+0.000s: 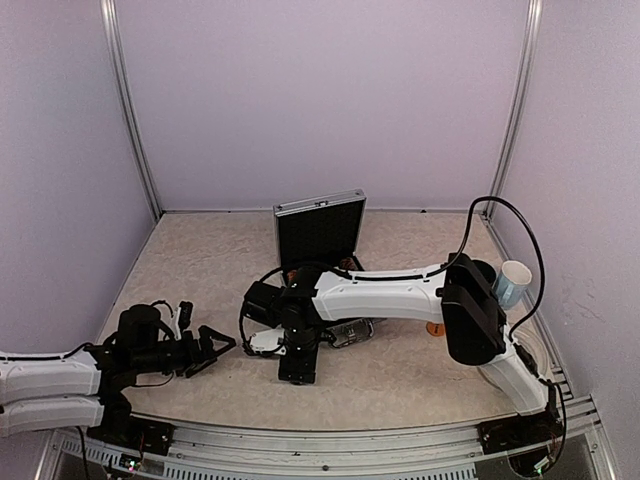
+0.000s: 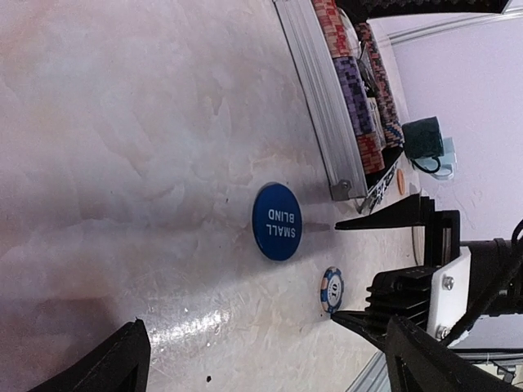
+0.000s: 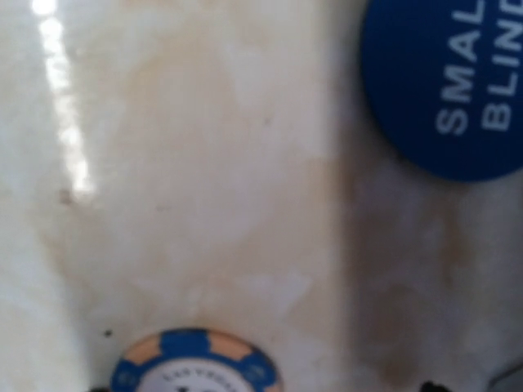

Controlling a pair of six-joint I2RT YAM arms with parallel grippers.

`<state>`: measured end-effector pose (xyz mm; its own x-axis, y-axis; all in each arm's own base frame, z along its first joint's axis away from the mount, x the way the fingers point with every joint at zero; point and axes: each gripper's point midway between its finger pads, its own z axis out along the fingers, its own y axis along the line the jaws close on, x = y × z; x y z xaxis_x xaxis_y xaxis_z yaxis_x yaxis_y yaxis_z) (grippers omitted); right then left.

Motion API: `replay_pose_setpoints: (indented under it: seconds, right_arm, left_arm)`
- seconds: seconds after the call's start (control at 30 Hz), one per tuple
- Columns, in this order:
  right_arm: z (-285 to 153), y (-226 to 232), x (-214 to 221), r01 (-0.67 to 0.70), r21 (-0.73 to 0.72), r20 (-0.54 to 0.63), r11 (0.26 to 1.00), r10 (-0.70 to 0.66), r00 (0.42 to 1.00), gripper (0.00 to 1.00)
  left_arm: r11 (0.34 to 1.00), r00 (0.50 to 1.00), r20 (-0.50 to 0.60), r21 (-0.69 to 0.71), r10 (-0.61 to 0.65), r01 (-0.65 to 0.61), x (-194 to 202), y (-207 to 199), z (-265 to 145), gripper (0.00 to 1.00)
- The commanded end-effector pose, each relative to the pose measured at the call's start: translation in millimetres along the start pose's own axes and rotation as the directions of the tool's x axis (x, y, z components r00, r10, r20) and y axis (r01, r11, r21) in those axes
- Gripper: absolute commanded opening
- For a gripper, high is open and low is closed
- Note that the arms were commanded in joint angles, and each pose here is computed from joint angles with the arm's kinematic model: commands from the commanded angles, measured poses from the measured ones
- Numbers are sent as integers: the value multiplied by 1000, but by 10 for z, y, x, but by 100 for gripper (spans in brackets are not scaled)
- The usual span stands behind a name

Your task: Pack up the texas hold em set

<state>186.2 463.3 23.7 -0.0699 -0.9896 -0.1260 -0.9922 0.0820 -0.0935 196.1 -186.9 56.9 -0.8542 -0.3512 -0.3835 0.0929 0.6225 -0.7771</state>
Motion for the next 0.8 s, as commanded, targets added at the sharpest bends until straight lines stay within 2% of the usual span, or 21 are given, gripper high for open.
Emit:
replay_pose_setpoints:
  seconds: [0.0,0.07,0.2,0.27,0.4,0.5,0.63,0.77]
  right_arm:
    - [142,-28,54,-18,-19,-40,1000,17,999,79]
    - [169,-30,65,-20,-23,-45,1000,18,999,69]
    - [230,36,88,-20,-58,-55,998,17,998,68]
    - [269,59,109,-22,-68,-65,997,17,998,64]
    - [333,78,170,-28,-77,-86,997,21,996,52]
    - [348,83,205,-32,-78,-96,996,24,995,39]
    - [304,106,181,-34,-95,-78,995,27,997,29]
    - [177,38,67,-32,-70,-33,997,29,999,26]
  left_arm:
    - [1000,999,34,-20,3,-2,-102,-4,-46,99]
    - [1000,999,32,-19,0,0,-103,-6,-46,99]
    - [1000,1000,24,-20,-4,5,-89,5,-30,99]
    - [1000,1000,25,-18,-4,4,-92,1,-26,99]
    - [1000,1000,22,-13,-4,5,-101,-15,-13,99]
    - [1000,1000,16,-16,-3,3,-98,-11,-1,99]
    - [1000,1000,14,-17,-5,6,-88,-1,0,99]
    - [1000,1000,12,-13,-4,4,-78,-1,-2,99]
